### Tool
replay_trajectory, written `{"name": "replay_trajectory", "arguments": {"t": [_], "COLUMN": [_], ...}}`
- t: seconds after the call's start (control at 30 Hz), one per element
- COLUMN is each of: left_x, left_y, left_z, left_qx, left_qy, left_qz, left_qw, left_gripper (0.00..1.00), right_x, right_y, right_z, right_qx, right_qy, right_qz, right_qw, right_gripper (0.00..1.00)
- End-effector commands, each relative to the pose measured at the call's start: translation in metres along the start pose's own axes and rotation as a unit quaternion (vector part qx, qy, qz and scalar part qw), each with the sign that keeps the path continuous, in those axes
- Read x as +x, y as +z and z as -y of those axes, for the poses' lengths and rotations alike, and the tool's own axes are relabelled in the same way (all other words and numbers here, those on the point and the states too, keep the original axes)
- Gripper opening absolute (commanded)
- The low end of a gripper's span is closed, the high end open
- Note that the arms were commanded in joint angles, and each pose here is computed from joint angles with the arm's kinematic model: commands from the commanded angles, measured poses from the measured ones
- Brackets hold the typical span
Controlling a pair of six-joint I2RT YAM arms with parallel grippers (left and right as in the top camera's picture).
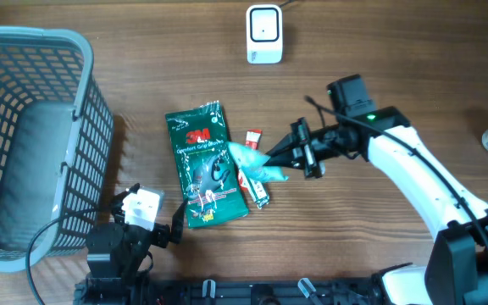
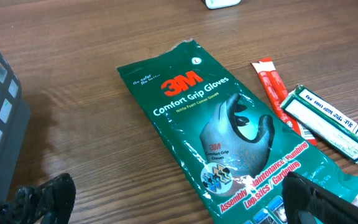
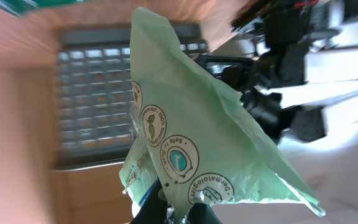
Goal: Scan the item barcode
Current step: 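Lift the wipes pack with the right gripper and hold it at the scanner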
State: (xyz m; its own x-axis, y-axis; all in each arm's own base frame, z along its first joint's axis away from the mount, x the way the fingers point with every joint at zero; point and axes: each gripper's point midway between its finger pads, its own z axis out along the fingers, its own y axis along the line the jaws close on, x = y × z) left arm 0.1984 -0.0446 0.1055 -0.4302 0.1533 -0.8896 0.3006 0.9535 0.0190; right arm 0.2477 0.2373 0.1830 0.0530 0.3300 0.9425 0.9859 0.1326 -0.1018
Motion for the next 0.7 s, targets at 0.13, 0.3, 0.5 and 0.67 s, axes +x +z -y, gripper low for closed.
{"name": "replay_trajectory", "arguments": {"t": [0.13, 0.3, 0.5, 0.67], "left_x": [0.000, 0.000, 0.000, 0.000], "left_y": [0.000, 0.000, 0.000, 0.000], "left_z": [0.002, 0.002, 0.002, 0.002], "left_qx": [0.007, 0.007, 0.007, 0.007], "left_qy": [-0.003, -0.004, -0.004, -0.004], "left_qz": [0.003, 0.003, 0.003, 0.003], "left_qw": [1.000, 1.000, 1.000, 1.000], "left_gripper": [1.00, 1.00, 1.00, 1.00], "right_x": [-0.067, -0.076, -0.088, -0.099], "right_y": [-0.025, -0.018, -0.023, -0.029], "right_z": [-0.001, -0.006, -0.008, -0.010], "right_qx": [0.007, 0.027, 0.019, 0.007], "right_qy": [0.297, 0.329, 0.353, 0.362], "right_qz": [0.023, -0.010, 0.000, 0.016], "right_qw": [0.955, 0.944, 0.936, 0.932], "right_gripper": [0.05, 0.04, 0.05, 0.05]}}
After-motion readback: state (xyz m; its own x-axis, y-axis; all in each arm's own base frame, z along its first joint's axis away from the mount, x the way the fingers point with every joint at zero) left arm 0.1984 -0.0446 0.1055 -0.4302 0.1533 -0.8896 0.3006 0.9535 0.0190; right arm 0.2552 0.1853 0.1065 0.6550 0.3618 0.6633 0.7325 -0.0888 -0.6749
